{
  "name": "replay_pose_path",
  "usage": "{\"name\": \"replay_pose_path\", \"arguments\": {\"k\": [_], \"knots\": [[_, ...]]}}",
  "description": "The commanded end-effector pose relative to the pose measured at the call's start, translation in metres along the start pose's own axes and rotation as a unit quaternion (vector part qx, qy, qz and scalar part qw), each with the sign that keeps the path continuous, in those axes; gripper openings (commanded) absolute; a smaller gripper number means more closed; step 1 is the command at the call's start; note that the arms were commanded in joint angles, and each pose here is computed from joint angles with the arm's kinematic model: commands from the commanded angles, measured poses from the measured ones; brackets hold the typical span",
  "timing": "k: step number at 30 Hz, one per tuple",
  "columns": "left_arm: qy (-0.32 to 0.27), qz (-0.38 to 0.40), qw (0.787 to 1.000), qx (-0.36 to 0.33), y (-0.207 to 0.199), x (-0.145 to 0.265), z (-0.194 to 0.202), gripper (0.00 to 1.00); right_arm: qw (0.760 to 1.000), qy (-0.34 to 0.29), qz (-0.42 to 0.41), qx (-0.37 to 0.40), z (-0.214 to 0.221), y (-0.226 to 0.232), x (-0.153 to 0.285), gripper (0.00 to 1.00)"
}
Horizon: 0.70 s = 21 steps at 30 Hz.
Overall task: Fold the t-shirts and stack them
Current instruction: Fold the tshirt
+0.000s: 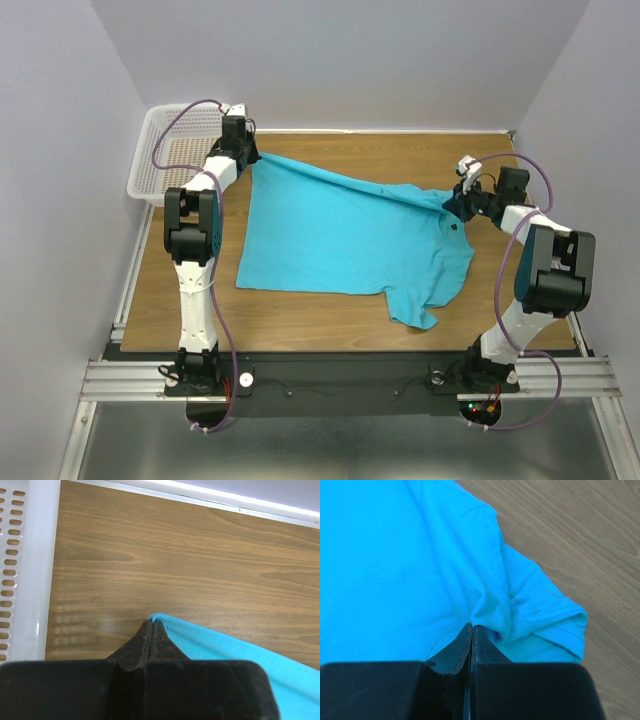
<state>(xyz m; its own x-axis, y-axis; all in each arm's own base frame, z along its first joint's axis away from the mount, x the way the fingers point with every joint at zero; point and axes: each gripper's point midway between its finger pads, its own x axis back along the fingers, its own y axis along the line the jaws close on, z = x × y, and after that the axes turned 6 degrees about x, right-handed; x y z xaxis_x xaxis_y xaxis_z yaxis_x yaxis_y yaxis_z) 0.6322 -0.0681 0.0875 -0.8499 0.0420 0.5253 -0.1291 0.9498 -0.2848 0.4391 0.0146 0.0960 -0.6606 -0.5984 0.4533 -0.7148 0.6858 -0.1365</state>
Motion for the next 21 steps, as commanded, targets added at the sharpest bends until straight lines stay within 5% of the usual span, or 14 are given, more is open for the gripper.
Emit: {"name": "replay_pose_path", "arguments": {"k": [1,5,8,9,21], "knots": [[-0.036,0.008,0.999,0.004,-0.003,0.013,-0.03,0.0,1.0,0.006,0.008,0.01,0.001,-0.01,0.001,0.01],[-0.036,0.034,0.999,-0.005,-0.012,0.018,-0.031,0.0,1.0,0.021,0.001,0.001,0.014,-0.003,0.0,0.12],[-0.043,0.052,0.997,-0.022,-0.017,0.026,-0.034,0.0,1.0,0.022,0.005,-0.007,0.011,-0.001,0.005,0.53],[-0.044,0.056,0.997,-0.027,-0.018,0.028,-0.034,0.0,1.0,0.02,0.008,-0.007,0.008,-0.002,0.006,0.57],[-0.083,0.083,0.989,-0.093,-0.019,0.071,-0.042,0.0,0.999,0.007,0.043,-0.017,-0.02,-0.005,0.025,0.66]]}}
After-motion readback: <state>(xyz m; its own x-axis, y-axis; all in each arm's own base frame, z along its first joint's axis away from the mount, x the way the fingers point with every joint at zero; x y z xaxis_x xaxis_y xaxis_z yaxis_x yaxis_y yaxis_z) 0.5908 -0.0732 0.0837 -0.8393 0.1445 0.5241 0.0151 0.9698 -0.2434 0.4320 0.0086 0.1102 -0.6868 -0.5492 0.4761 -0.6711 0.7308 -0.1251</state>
